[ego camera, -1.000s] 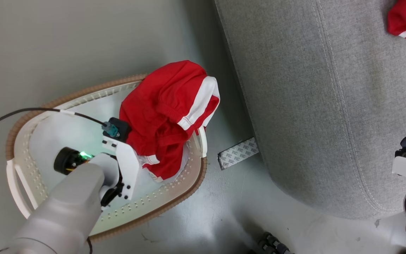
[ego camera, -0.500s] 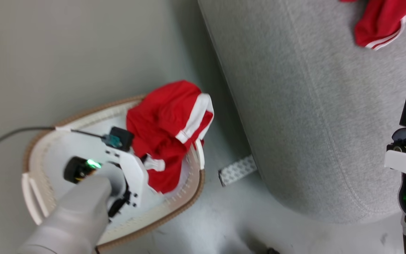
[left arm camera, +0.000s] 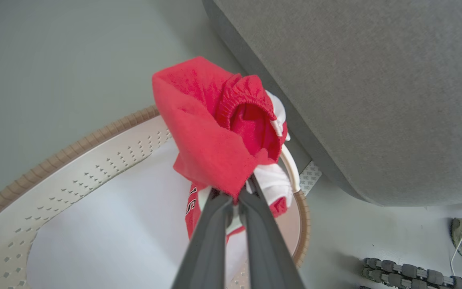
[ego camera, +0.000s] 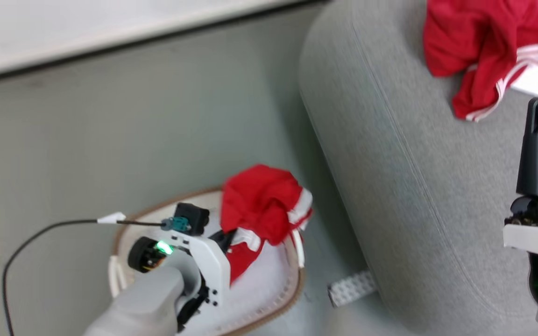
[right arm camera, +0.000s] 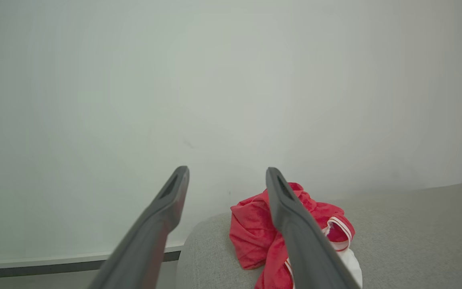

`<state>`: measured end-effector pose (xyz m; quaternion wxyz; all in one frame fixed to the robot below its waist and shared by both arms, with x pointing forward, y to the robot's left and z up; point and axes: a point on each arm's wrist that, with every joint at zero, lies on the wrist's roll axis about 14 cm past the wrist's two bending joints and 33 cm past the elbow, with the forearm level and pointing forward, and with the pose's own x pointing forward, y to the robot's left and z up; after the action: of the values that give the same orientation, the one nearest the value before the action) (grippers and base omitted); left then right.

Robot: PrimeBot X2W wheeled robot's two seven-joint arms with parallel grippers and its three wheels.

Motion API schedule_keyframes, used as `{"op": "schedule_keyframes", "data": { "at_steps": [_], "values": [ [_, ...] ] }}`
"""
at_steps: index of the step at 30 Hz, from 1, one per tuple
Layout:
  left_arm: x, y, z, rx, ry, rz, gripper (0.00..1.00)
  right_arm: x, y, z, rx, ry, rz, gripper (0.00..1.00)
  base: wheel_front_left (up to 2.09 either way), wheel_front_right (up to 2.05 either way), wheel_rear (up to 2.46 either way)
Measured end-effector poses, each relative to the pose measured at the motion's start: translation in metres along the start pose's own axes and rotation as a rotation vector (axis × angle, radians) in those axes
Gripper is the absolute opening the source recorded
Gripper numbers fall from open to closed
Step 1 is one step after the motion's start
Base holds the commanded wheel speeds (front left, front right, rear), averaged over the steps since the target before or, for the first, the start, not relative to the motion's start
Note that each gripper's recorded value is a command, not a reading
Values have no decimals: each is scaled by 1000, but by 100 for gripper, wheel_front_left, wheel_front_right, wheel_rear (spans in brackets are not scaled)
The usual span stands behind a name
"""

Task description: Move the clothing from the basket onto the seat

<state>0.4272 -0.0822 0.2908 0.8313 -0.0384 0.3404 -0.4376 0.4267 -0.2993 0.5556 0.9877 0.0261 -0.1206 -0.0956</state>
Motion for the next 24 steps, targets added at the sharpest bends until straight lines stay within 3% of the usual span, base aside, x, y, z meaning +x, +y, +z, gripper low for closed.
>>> {"op": "schedule_keyframes", "data": {
  "at_steps": [24],
  "values": [
    [-150, -36, 165, 257, -554, 133, 0, -35, 108, 32, 232, -45, 282, 100, 0, 0, 0]
  ]
}}
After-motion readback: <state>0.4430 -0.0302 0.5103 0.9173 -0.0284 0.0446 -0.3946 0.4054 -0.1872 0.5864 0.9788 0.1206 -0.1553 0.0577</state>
